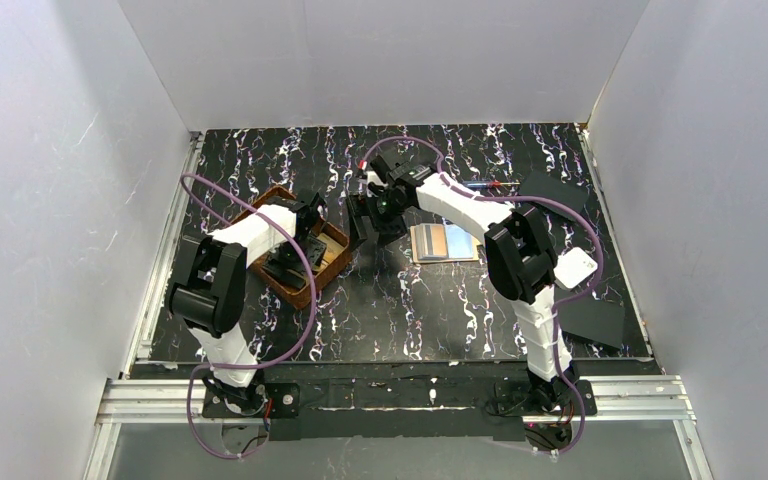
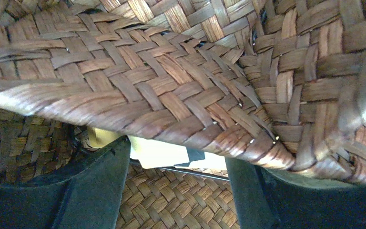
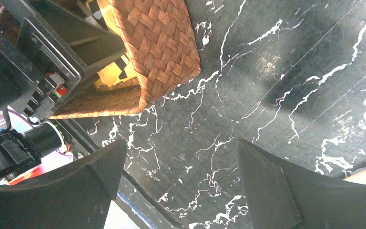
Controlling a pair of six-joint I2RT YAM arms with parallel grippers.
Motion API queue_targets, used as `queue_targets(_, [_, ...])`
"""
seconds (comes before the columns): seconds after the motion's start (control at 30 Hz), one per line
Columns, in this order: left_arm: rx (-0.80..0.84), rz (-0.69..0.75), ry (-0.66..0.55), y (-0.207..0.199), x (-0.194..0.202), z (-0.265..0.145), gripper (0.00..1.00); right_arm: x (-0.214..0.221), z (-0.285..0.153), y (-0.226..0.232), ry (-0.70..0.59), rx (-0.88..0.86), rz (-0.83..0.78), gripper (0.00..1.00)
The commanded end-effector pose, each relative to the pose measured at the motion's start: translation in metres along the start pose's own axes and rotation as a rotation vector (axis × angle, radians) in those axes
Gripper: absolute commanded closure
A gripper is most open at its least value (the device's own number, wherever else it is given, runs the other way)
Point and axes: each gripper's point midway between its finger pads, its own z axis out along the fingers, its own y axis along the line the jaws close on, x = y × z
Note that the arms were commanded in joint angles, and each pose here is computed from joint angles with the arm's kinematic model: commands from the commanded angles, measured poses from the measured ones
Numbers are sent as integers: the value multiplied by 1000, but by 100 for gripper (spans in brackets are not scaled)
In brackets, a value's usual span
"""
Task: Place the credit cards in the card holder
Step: Pick up the credit card from the storage box.
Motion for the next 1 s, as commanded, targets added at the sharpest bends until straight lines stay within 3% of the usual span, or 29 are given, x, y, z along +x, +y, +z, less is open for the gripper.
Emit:
queue_targets(0.0, [-75,4,-17,16,1,24,35,-9,-24,17,-57,-42,-16,7])
queue_targets(0.13, [-76,45,-27,17,-4,12,46,-9,-23,17,-63,-49,-14,6])
queue_targets(0.5, [-22,132,-72,3,-20,-17,96,-7,-25,18,-86,-54,-4,8])
queue_targets(0.57, [-12,139,-77,1,-23,-22,98,-6,-26,18,-86,-53,-2,8])
queue_targets(0.83, [34,149,-78,-4,-27,-42,95,-6,-29,18,-94,-49,-3,9])
queue_targets(0.97, [51,171,-92,-9,-33,-47,48,-3,-29,17,-94,-49,-2,8])
